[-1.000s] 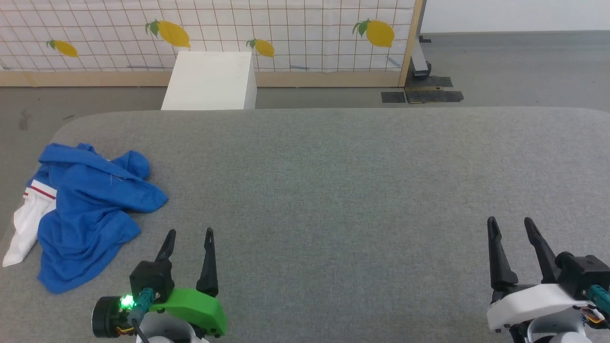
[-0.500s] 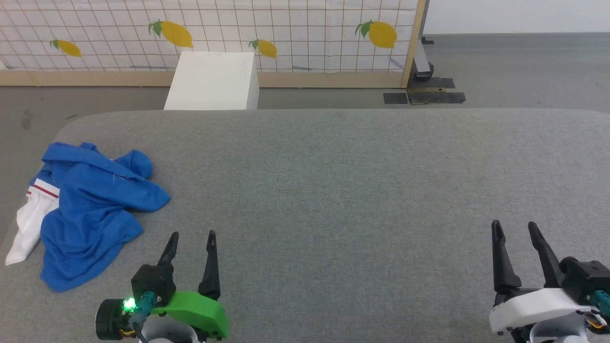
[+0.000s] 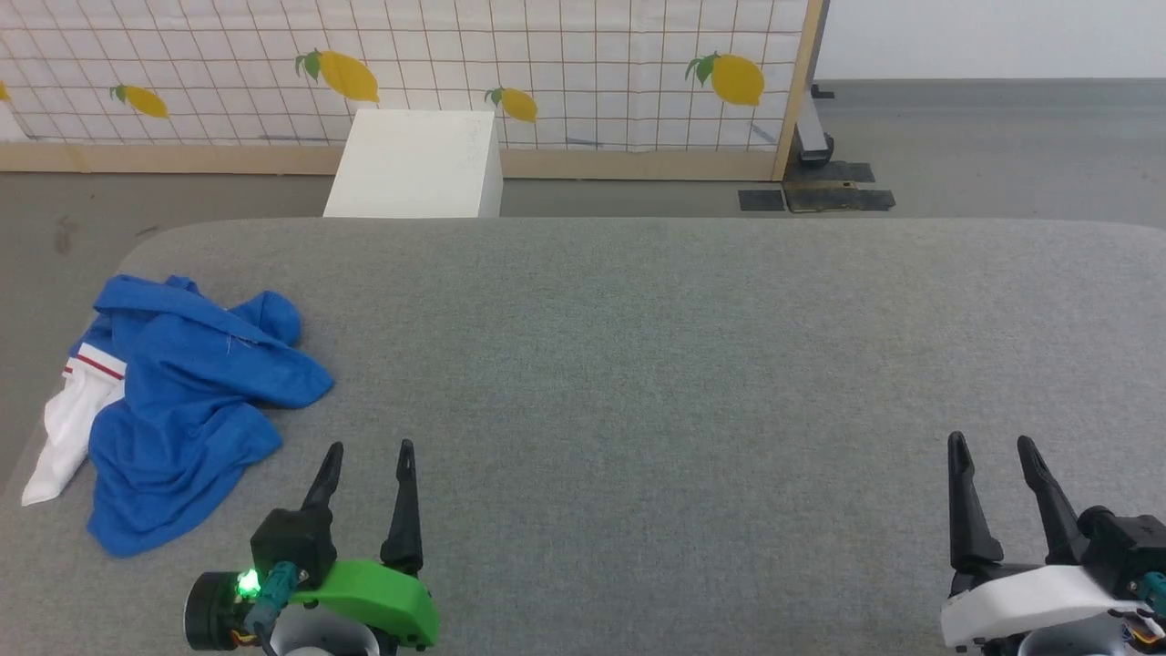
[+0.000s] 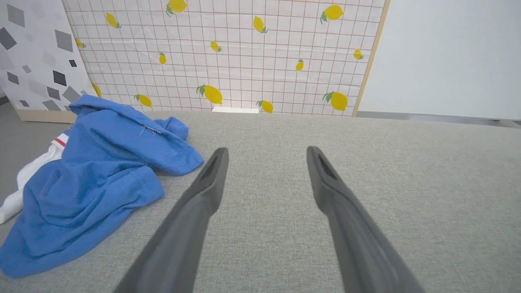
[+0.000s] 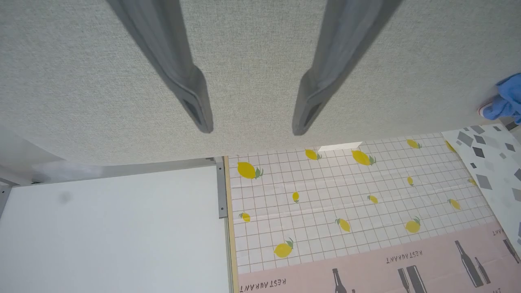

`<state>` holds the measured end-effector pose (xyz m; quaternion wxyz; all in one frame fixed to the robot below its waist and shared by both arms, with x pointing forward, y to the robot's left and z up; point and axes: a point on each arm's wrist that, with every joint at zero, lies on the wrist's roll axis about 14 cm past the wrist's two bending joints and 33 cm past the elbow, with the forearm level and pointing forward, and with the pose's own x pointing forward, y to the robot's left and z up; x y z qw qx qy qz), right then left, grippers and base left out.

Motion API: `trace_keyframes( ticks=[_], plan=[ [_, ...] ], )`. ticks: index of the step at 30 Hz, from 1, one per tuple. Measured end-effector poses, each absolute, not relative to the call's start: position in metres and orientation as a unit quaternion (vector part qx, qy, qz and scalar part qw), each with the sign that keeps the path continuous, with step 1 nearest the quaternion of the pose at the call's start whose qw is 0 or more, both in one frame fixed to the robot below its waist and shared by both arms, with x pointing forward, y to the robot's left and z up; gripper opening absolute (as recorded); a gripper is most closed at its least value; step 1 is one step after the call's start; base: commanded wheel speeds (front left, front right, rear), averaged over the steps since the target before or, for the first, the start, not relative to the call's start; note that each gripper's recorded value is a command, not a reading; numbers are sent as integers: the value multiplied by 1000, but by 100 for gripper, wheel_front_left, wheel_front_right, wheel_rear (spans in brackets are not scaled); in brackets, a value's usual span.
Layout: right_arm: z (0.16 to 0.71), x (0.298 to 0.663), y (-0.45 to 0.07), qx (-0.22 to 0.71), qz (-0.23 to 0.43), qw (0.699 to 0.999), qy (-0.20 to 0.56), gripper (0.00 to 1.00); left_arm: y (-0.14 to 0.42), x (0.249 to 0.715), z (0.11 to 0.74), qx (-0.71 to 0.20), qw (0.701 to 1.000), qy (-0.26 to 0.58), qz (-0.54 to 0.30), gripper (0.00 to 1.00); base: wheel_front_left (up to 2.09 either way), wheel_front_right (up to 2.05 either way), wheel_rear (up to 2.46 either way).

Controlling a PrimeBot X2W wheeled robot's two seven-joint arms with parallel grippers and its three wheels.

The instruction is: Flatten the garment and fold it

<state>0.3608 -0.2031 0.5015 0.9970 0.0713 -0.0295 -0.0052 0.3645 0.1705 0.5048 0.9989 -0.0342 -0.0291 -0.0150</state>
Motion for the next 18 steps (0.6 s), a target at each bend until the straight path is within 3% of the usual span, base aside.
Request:
trace_keyframes(
  ticks=[8,18],
  plan=[
    [502,364,-193,72,10,997,-35,100,179,358,507,-45,998,-39,0,100,0,0,0],
    [499,381,-144,70,82,994,-26,100,219,337,511,-42,996,-49,63,100,0,0,0]
  ],
)
